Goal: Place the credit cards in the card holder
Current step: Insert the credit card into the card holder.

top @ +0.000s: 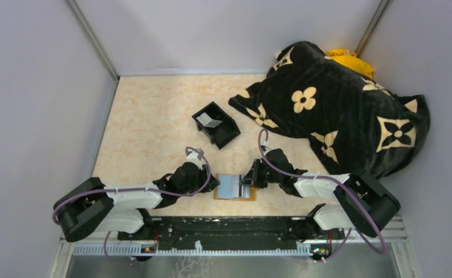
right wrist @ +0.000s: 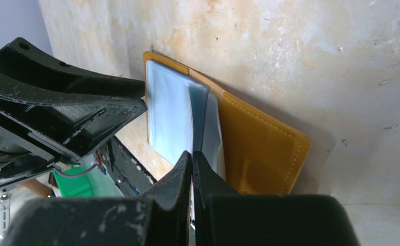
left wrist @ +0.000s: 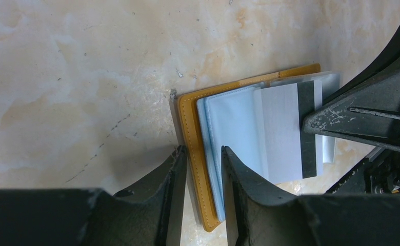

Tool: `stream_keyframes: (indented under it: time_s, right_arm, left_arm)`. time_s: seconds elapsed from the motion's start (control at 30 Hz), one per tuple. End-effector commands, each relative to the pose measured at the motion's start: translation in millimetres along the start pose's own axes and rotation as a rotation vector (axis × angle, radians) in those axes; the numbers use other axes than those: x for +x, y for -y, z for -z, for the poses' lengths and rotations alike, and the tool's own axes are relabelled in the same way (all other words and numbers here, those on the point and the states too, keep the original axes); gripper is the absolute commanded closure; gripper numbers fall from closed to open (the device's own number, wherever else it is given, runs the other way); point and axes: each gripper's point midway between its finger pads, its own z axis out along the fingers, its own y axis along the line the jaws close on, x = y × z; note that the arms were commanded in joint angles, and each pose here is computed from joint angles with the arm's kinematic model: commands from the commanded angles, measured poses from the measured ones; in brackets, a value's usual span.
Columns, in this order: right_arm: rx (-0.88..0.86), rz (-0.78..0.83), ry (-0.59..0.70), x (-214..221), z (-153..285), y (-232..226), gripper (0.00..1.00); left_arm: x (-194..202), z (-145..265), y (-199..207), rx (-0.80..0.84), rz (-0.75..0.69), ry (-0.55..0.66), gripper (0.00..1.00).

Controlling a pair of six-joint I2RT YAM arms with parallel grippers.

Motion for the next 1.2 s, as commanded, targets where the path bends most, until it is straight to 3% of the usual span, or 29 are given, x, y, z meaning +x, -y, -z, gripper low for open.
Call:
stream_keyframes:
  time_s: [0.0,0.67,0.87,1.07,1.17]
  right_arm:
    - [-0.027,0.017,0.011,-0.1,-3.0,-4.6,1.0]
    - [0.01,0.036,-0.033,20.4,-16.0,-2.1,1.0]
    - [0.055,0.075,-0.023,20.5,-12.5,-3.9,0.7]
    - [0.105,0.105,-0.002,15.5,-3.2,-3.3,0.55]
    - [0.115,0.109,0.001,14.9,0.8,-3.3,0.55]
  left_arm:
    - [-6.1,-0.7,11.4,0.022,0.008,0.015,0.63]
    - [0.2,0.7,14.5,0.028,0.011,0.01,0.64]
    - [1.7,1.6,14.4,0.027,0.011,0.01,0.65]
    - [1.4,2.9,14.5,0.025,0.01,0.015,0.65]
    - [1.5,3.7,14.1,0.022,0.01,0.017,0.65]
